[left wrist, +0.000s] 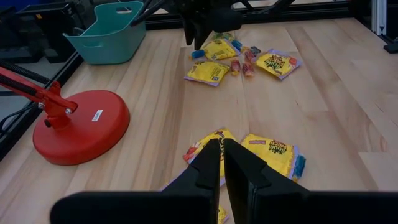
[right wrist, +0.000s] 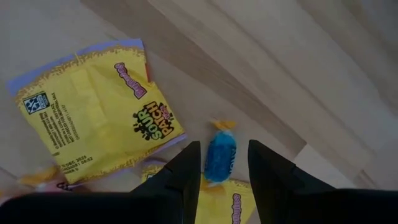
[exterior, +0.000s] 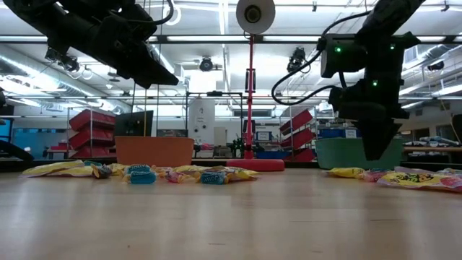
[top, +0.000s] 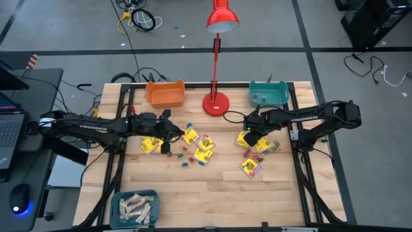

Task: Sort candy
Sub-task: Put the small blue candy into the green bin

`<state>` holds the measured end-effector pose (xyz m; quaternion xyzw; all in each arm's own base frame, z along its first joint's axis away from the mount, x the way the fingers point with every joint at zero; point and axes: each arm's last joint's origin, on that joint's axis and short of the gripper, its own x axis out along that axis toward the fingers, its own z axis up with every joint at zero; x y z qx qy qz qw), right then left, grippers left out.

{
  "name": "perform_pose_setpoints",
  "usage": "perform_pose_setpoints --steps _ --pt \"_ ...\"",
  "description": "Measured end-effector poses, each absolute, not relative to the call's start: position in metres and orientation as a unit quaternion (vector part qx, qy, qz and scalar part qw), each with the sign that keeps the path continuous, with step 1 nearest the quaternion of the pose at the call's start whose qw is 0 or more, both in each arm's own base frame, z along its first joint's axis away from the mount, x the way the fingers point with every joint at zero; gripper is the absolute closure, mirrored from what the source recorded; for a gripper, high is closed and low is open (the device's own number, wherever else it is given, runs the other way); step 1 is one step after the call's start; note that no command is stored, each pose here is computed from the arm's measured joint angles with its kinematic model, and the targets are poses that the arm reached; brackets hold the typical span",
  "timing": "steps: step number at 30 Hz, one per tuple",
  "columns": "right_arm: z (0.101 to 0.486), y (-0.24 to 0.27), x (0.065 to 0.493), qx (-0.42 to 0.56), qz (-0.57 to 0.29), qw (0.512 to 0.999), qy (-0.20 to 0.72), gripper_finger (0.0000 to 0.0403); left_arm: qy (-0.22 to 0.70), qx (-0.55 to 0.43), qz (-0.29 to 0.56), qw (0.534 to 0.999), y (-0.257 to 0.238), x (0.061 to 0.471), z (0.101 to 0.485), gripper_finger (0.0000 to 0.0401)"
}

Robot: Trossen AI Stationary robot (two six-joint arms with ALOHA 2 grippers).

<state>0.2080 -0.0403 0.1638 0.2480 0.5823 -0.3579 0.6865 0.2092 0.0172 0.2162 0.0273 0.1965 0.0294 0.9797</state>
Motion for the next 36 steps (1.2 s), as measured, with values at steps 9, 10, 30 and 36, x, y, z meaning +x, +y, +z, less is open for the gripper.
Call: perform_pose_setpoints --steps 9,10,30,36 --pt "0.164 -0.041 0.208 0.248 -0.364 0.686 0.579 0.0283 0.196 0.027 0.029 0.98 0.017 0.209 0.216 0.0378" --pt "0.163 -0.041 0.208 0.25 -0.365 0.686 0.577 0.0283 0.196 0.027 0.029 0.98 0.017 0.209 0.216 0.0378" --pt "0.135 -0.037 0.191 0.268 -0.378 0.674 0.574 0.0284 0.196 0.027 0.029 0.98 0.017 0.209 0.216 0.0378" --pt "0.135 -0.037 0.192 0.269 -0.378 0.675 0.574 0.0291 0.196 0.027 0.029 0.98 0.017 0.209 0.216 0.0378"
